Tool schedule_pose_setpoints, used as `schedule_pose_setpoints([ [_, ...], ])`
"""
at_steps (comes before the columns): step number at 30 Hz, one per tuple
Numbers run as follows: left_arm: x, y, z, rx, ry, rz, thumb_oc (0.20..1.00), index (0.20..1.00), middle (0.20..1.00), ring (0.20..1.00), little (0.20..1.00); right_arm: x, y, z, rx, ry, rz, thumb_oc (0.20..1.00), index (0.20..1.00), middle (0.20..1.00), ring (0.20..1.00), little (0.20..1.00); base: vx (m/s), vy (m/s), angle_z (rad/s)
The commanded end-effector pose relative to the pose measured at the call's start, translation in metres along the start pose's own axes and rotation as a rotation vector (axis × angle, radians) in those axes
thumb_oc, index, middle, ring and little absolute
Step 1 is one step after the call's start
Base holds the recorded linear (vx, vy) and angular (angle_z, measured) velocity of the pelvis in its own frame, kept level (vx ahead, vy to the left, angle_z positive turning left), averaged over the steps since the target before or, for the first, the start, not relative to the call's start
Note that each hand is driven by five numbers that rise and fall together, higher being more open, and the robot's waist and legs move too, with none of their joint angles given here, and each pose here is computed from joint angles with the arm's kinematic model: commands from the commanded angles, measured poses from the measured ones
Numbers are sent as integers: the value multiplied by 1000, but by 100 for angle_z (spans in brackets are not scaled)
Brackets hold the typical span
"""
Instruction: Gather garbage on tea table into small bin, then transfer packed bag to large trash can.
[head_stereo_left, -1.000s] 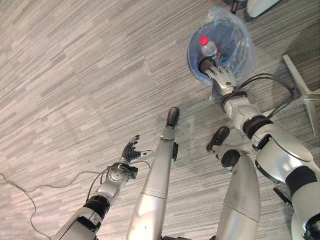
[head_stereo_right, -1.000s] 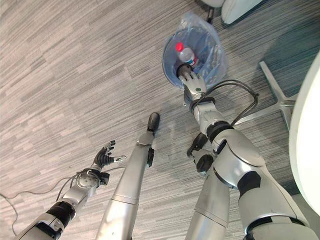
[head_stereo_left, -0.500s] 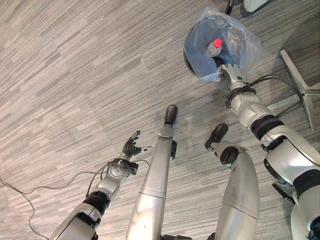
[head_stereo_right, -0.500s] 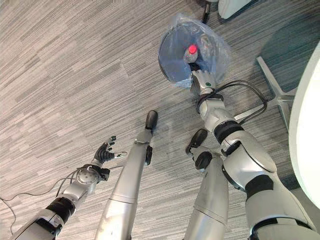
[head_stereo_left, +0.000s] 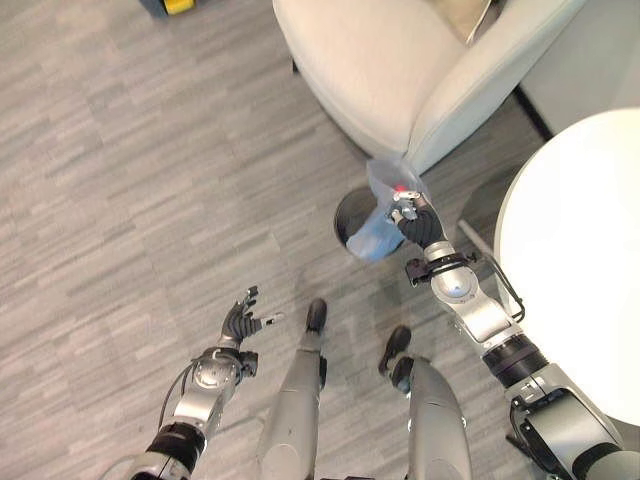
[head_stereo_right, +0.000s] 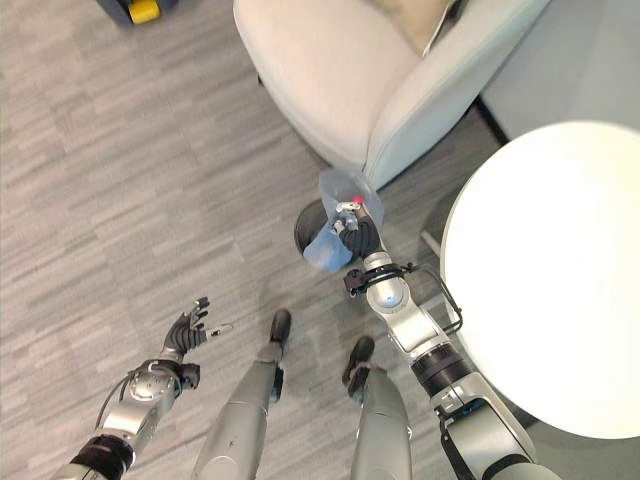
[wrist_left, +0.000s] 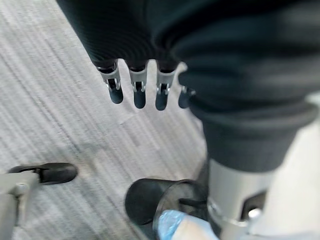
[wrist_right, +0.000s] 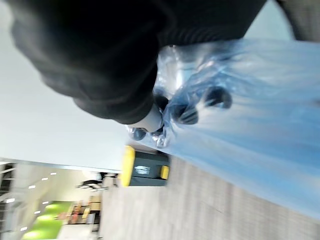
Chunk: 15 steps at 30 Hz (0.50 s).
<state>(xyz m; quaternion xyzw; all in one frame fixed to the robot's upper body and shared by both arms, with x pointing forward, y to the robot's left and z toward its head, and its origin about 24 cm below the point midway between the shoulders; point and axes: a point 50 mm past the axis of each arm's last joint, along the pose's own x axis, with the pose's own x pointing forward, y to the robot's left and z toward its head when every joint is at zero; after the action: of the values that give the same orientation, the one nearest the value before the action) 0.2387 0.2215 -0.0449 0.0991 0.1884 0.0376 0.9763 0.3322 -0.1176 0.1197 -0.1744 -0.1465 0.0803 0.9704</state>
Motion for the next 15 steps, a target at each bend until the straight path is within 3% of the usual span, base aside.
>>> schedule_pose_setpoints([
  [1, -2, 9, 3, 33, -30, -4, 1000, 1000, 1000, 1000, 1000, 3, 1, 34, 71, -182, 67, 200, 200, 200, 200, 200, 58, 24, -8],
  [9, -23, 17, -12, 46, 0, -5, 1000, 1000, 1000, 1000, 1000, -33, 9, 16, 217, -125, 132, 200, 200, 200, 200, 200, 61, 59, -17],
  [15, -22, 21, 3, 63, -64, 5, 1000, 1000, 1000, 1000, 1000, -39, -4, 22, 194, -165, 72, 200, 200, 200, 200, 200, -157, -203, 46],
])
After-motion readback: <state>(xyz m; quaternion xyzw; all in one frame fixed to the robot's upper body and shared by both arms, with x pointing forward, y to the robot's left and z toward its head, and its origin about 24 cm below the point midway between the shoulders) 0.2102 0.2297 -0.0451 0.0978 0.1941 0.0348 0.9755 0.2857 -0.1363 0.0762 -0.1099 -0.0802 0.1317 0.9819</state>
